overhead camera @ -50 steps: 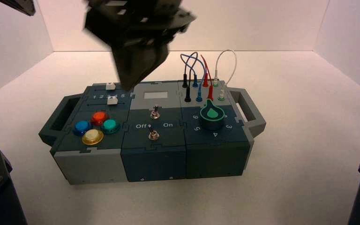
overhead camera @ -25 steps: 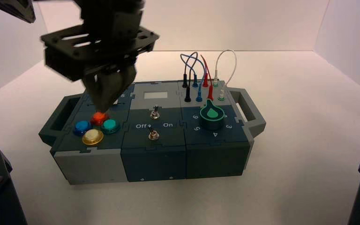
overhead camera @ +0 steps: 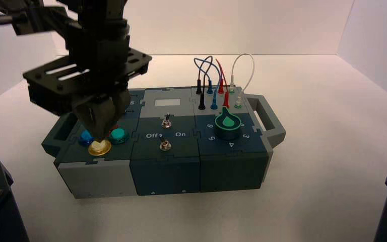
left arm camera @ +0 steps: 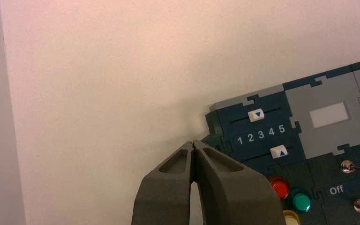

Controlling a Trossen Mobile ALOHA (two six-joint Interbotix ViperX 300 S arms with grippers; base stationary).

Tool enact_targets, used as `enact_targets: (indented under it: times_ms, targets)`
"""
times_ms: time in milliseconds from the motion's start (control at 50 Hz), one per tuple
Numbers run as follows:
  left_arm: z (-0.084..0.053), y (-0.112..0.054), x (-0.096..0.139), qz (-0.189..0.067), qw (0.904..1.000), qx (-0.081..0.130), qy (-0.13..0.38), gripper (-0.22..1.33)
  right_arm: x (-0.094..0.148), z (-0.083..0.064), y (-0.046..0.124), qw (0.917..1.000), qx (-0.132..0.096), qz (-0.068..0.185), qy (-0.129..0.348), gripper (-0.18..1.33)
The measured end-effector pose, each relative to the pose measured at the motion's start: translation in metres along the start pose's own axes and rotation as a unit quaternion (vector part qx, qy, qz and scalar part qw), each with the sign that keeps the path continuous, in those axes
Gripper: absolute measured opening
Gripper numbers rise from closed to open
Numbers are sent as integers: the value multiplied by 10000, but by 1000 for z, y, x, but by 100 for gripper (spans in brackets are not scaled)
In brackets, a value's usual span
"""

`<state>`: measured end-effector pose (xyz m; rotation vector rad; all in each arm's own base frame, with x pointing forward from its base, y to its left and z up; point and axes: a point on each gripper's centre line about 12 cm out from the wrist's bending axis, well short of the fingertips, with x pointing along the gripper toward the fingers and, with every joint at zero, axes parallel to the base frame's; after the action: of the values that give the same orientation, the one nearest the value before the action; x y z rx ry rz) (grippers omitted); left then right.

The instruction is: Push the yellow button with the right gripper.

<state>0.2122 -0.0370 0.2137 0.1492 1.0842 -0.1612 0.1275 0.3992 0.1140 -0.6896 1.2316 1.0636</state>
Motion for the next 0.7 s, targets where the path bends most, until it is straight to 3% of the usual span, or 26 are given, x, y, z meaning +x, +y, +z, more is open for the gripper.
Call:
enact_targets:
  times_ms: [700]
  targets:
    - [0, 0, 0, 2, 10000, 27, 0, -16, 19, 7, 0, 9998, 3, -5, 192, -15]
